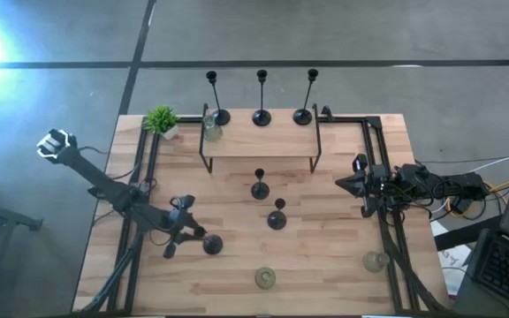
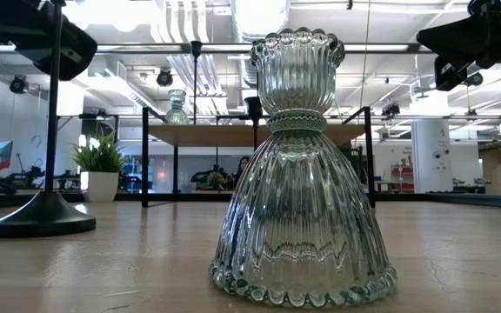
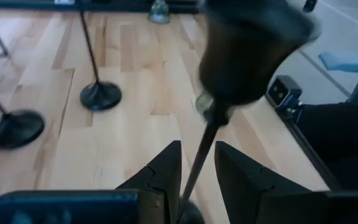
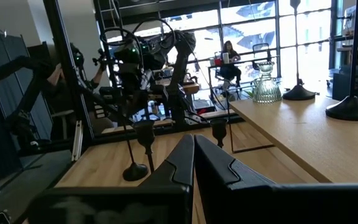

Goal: Pick & Place candle stick holders
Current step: Put the black candle holder on the shelf

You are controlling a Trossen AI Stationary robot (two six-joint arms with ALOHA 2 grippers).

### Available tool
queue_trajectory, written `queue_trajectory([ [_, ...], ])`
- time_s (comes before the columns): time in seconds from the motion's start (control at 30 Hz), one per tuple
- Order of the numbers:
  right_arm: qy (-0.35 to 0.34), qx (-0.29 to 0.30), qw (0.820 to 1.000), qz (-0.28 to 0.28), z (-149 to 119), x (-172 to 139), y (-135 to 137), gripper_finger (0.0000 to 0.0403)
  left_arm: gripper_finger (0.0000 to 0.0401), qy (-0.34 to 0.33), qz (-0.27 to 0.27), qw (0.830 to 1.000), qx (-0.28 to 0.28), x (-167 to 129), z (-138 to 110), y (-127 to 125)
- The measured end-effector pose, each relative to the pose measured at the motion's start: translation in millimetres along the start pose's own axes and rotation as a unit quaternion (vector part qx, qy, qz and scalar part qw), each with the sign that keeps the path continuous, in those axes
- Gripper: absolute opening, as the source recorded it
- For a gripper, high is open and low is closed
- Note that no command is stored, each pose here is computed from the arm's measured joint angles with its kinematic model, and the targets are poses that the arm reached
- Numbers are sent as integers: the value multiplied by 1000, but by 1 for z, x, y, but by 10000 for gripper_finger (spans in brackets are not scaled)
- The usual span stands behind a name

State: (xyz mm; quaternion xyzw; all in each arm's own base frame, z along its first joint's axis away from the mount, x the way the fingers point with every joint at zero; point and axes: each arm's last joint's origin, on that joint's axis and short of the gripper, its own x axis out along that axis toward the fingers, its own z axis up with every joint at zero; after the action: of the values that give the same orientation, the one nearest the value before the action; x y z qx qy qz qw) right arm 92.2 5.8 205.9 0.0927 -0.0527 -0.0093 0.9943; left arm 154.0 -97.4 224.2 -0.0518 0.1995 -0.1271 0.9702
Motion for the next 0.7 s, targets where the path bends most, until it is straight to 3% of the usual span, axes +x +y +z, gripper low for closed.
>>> queue_trajectory([
  [0.37, 0, 0, 1000, 0, 0, 0, 0, 8, 92, -8, -18, 1000, 12, 3, 3, -3],
  [0.6, 0, 1, 1000, 0, 0, 0, 0, 8, 21, -15, 1, 999, 37, 3, 4, -1],
  [0.7, 0, 0, 1000, 0, 0, 0, 0, 8, 16, -20, 25, 999, 37, 4, 4, 1],
])
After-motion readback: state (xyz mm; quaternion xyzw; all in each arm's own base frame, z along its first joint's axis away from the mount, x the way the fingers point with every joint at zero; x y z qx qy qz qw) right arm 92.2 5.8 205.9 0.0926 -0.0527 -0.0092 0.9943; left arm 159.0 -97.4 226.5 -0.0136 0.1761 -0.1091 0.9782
